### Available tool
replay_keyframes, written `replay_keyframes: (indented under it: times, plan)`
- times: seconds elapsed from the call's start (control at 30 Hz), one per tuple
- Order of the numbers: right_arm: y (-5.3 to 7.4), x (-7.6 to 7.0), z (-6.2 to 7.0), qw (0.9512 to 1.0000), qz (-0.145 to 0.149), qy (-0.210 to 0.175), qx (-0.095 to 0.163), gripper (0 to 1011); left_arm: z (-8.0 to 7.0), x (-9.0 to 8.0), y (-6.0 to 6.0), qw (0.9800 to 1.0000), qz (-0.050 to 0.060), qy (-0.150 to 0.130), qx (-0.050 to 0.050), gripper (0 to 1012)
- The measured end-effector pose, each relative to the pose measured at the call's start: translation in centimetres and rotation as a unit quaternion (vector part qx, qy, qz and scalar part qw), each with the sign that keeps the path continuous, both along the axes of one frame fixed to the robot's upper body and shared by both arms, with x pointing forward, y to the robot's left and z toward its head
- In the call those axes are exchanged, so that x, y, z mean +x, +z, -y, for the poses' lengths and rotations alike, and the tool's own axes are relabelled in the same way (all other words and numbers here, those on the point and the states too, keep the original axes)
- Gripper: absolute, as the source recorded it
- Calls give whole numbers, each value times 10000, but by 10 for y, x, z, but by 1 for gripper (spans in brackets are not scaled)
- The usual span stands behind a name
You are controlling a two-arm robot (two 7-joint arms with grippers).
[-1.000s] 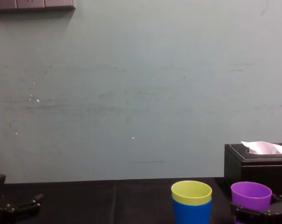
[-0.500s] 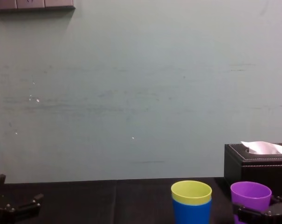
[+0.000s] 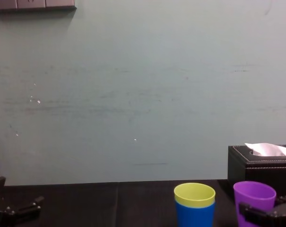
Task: Stack the three plastic cups sequentially using one hand.
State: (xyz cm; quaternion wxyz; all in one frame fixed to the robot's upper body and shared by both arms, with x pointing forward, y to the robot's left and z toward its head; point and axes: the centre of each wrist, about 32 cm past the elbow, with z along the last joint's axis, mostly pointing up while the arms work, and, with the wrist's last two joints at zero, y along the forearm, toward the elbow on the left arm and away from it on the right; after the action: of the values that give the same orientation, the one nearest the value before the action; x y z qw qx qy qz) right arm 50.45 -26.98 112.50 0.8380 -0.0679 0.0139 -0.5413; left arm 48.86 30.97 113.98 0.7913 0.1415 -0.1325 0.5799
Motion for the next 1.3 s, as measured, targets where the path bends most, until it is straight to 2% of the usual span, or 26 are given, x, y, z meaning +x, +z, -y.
replay_keyframes:
  times: [0.23,0.33,0.47,0.5,0.67,0.77,1.03,1.3]
  plan:
    - [22,-6,12,9996,212,181,6,719,0,0,0,10000,0,0,0,1011]
    - [39,-7,19,9993,259,287,27,719,0,0,0,10000,0,0,0,1011]
    - [55,-7,22,9989,241,413,20,719,0,0,0,10000,0,0,0,1011]
    - [64,-6,23,9985,233,499,12,719,0,0,0,10000,0,0,0,1011]
    - [90,-3,20,9968,181,775,26,719,0,0,0,10000,0,0,0,1011]
    - [99,-2,14,9957,192,908,-3,719,0,0,0,10000,0,0,0,1012]
    - [113,0,-6,9930,193,1166,-27,719,0,0,0,10000,0,0,0,1011]
    - [117,5,-19,9920,69,1260,60,719,0,0,0,10000,0,0,0,1011]
